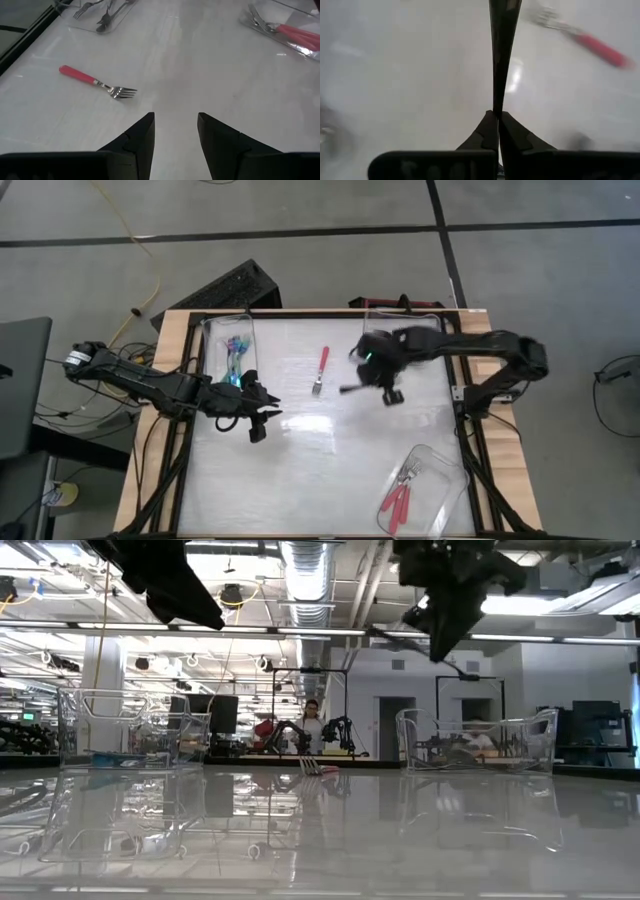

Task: Sort silverware by color (type)
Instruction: Put the black fork into the top right transparent bin

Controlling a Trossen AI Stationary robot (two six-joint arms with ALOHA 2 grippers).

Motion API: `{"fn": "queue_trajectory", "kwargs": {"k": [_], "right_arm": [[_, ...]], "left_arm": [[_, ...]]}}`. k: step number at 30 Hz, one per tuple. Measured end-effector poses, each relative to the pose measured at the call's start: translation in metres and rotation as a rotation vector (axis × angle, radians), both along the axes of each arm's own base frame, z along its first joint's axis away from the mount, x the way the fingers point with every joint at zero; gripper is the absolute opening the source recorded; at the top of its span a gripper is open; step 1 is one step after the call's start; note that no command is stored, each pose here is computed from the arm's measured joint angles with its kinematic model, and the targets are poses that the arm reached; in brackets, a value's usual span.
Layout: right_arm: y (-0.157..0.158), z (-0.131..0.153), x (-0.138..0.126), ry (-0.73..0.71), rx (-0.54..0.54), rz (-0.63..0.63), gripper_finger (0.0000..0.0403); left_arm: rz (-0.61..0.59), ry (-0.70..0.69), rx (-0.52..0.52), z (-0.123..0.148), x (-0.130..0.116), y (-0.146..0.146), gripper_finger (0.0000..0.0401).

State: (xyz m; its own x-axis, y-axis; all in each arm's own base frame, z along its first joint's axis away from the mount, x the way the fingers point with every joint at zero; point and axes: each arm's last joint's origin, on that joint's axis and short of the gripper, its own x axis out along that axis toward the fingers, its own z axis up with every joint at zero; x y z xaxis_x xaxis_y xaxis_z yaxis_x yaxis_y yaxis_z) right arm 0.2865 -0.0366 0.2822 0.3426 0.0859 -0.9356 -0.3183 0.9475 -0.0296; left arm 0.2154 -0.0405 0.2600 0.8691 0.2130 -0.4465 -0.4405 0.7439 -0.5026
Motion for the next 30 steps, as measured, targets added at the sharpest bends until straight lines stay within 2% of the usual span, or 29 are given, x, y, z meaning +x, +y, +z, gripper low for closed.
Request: {"fn": "queue_trajectory", "kwargs": {"k": [7,11,19,23,27,30], "right_arm": [[-0.043,0.05,-0.04,-0.162,-0.143,-0.203,0.0021],[-0.061,0.062,-0.06,-0.202,-0.198,-0.27,0.0021],[-0.09,0.068,-0.084,-0.192,-0.247,-0.404,0.0021],[-0.102,0.067,-0.091,-0.174,-0.261,-0.453,0.0021],[-0.112,0.063,-0.093,-0.124,-0.328,-0.481,0.0021],[-0.122,0.056,-0.092,-0.081,-0.328,-0.486,0.0021]], "left_arm": [[0.008,-0.004,-0.017,0.0,0.0,0.0,0.0135],[0.015,-0.008,-0.031,0.0,0.0,0.0,0.0135],[0.024,-0.011,-0.048,0.0,0.0,0.0,0.0135],[0.027,-0.013,-0.055,0.0,0.0,0.0,0.0135],[0.032,-0.014,-0.06,0.0,0.0,0.0,0.0135],[0.04,-0.015,-0.058,0.0,0.0,0.001,0.0135]]}}
